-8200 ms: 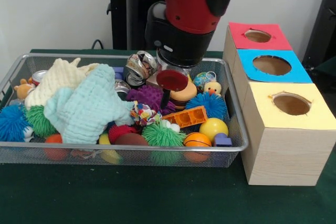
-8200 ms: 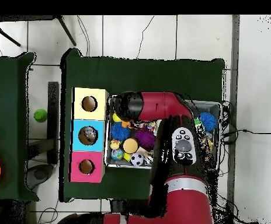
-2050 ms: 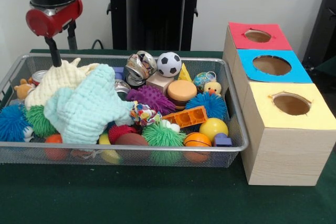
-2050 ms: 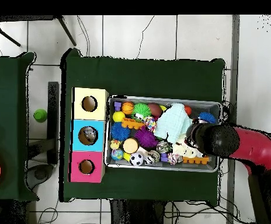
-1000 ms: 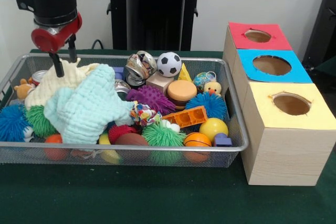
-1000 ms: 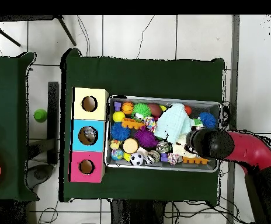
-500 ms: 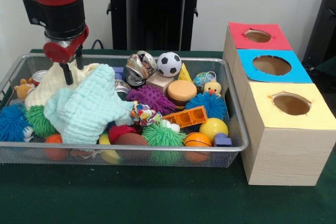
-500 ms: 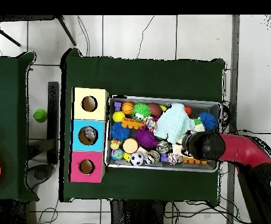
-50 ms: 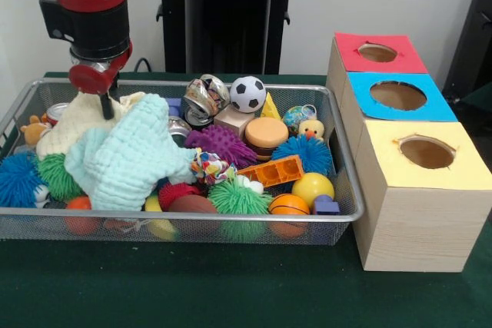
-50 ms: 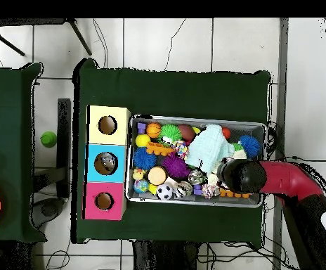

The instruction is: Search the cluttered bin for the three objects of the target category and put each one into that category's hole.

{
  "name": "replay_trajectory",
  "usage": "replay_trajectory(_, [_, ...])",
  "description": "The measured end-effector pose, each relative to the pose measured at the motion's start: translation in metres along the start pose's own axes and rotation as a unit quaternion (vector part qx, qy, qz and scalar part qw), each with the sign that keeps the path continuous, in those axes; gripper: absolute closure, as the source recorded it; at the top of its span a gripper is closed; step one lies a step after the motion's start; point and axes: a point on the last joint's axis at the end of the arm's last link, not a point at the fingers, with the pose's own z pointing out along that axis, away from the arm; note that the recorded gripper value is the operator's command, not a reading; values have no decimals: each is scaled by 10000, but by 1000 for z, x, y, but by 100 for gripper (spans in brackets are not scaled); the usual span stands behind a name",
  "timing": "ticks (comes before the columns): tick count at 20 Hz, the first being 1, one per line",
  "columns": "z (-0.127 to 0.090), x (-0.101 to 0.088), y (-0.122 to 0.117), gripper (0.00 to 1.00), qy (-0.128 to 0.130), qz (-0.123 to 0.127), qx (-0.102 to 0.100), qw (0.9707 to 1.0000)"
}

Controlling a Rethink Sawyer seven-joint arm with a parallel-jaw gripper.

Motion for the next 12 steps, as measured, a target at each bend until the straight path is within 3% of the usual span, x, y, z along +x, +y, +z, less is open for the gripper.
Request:
replay_trajectory(7, [1, 1, 1, 100, 41, -46, 7, 10000])
replay_trajectory(12, [-1, 5, -1, 100, -60, 50, 25, 10000])
